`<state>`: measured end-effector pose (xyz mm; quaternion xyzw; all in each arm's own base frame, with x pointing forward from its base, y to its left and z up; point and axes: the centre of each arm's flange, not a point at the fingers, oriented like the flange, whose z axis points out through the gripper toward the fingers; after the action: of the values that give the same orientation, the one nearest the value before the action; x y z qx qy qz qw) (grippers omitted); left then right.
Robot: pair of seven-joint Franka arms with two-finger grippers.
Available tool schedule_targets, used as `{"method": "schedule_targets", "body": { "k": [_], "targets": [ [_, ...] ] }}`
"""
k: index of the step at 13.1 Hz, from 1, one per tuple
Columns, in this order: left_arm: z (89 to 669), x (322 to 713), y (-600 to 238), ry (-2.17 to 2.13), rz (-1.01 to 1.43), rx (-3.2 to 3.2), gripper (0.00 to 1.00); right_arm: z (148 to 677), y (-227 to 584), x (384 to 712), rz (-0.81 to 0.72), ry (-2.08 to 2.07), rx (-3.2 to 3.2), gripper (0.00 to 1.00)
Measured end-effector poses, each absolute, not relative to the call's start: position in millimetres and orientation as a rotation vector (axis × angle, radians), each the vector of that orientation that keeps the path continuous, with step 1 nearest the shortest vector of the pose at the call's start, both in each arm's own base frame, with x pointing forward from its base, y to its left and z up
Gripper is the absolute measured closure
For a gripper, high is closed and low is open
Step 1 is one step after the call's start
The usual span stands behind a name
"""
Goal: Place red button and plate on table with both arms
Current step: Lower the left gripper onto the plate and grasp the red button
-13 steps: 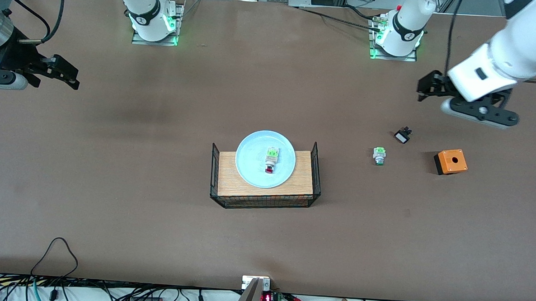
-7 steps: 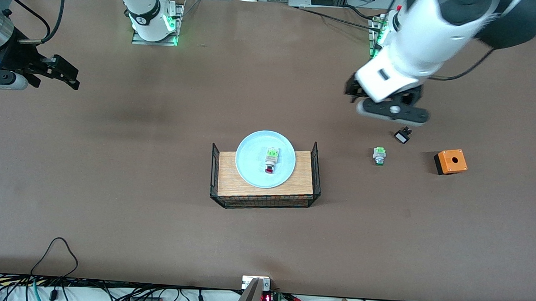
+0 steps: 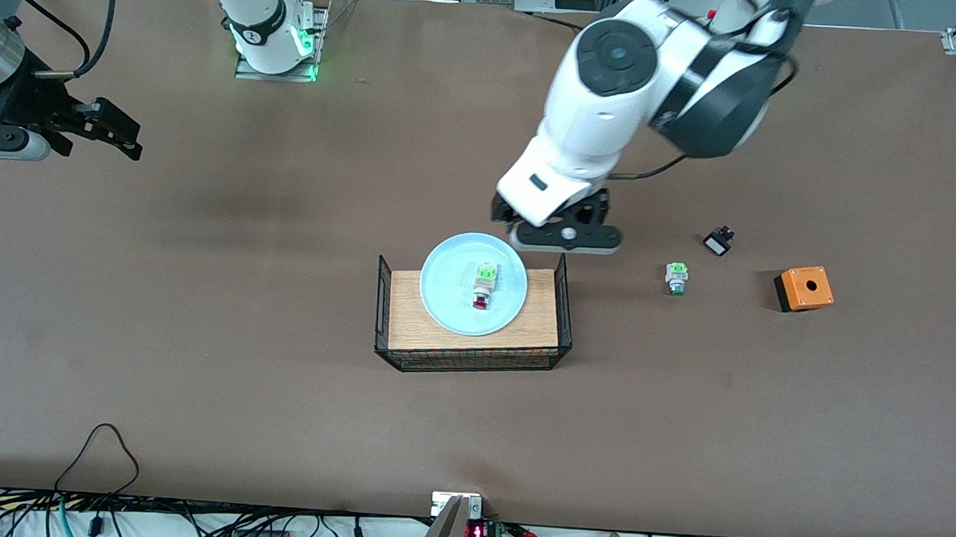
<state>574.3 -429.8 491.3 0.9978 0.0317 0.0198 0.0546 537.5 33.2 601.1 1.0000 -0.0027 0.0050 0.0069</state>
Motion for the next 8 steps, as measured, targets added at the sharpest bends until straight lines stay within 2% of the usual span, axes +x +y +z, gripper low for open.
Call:
{"method": "schedule_targets", "body": {
  "k": [5,8],
  "targets": [
    [429,599,-460,0.095,0.201,2.942,0.00,598,33,539,0.010,-0.009,3.128,0.00],
    [390,592,-487,0.040,0.263,2.968,0.00,590,26,545,0.001,-0.028,3.130,0.00]
  ]
}}
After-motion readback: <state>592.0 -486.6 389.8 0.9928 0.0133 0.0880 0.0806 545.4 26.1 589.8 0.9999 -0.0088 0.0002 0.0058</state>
